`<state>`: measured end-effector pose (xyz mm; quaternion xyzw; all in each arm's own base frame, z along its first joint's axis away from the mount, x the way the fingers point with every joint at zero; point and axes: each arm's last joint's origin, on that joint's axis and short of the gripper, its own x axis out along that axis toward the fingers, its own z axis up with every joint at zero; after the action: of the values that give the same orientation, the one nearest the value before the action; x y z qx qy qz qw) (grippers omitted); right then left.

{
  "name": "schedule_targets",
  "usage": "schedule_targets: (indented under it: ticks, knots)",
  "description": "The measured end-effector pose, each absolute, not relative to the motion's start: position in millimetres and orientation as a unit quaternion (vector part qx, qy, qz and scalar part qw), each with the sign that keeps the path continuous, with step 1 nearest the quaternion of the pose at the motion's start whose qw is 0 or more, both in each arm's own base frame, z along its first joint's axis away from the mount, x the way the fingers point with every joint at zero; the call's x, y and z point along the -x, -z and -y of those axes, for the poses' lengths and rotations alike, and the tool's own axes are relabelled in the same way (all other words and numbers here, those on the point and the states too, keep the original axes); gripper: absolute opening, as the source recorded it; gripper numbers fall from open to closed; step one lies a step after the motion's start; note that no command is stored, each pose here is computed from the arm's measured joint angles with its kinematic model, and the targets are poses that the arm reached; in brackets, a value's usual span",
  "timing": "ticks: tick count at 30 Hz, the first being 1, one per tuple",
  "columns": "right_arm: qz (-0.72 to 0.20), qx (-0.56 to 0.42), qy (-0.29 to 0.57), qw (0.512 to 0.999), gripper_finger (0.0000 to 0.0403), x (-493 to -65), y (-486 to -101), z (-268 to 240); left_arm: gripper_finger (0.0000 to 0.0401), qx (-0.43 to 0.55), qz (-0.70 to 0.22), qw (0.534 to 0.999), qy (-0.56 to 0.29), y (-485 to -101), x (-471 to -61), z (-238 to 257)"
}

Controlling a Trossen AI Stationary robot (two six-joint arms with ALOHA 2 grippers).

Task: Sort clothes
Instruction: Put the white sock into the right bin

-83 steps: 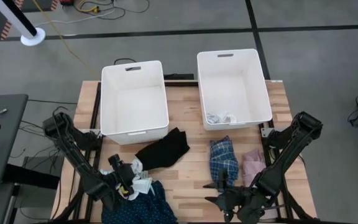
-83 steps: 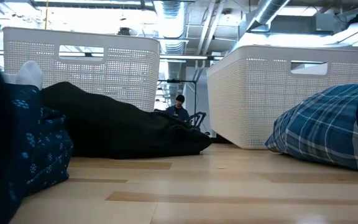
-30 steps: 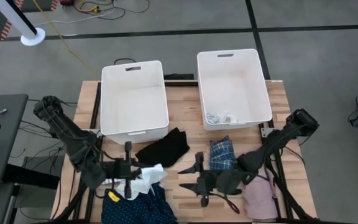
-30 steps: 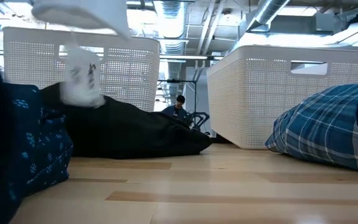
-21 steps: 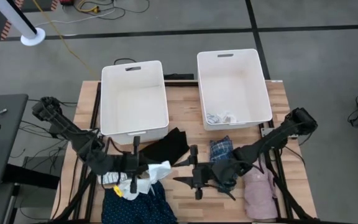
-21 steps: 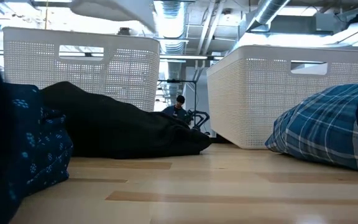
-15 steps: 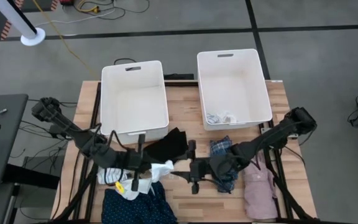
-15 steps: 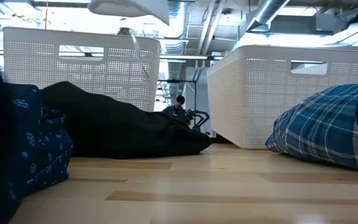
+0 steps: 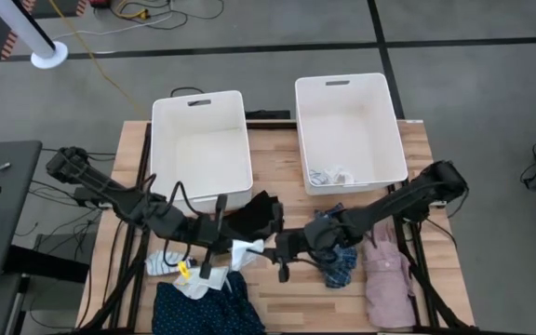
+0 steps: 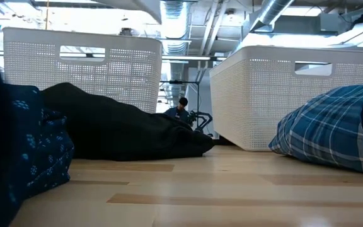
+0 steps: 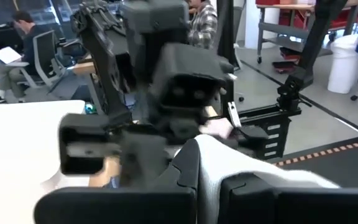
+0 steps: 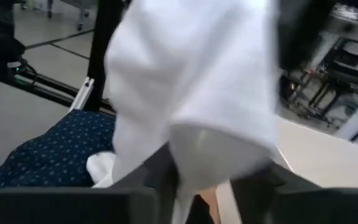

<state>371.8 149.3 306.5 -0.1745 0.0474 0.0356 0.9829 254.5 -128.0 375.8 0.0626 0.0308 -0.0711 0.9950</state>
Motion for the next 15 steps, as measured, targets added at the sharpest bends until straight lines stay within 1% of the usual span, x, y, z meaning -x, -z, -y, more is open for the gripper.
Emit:
schedule_targets:
  ticks: [2,5,6,7,13,15]
  knots:
    - [-0.047,0.18,-0.04,0.982,0.0103,-375.7,-300.6,-151.2,0.0,-0.064,-0.035,0.995,0.069,-374.1,-255.7,125.9]
    - [-0.054,0.188,-0.039,0.98,0.0034,-380.0,-294.0,-149.9,0.0003,-0.064,-0.045,0.995,0.068,-371.9,-255.9,125.1]
    - [-0.056,0.195,-0.039,0.978,0.0019,-380.3,-293.4,-149.2,0.0004,-0.065,-0.048,0.994,0.068,-371.3,-255.9,125.1]
    - [-0.057,0.199,-0.039,0.978,0.0013,-380.4,-293.3,-148.9,0.0005,-0.065,-0.052,0.994,0.069,-370.5,-255.8,125.1]
    - [-0.056,0.206,-0.023,0.977,0.0005,-374.1,-303.5,-145.7,0.0008,-0.05,-0.077,0.994,0.065,-365.7,-254.6,125.5]
    - [-0.064,0.21,-0.013,0.976,0.0004,-369.9,-307.6,-143.9,0.0015,-0.055,-0.083,0.993,0.056,-364.3,-253.2,127.2]
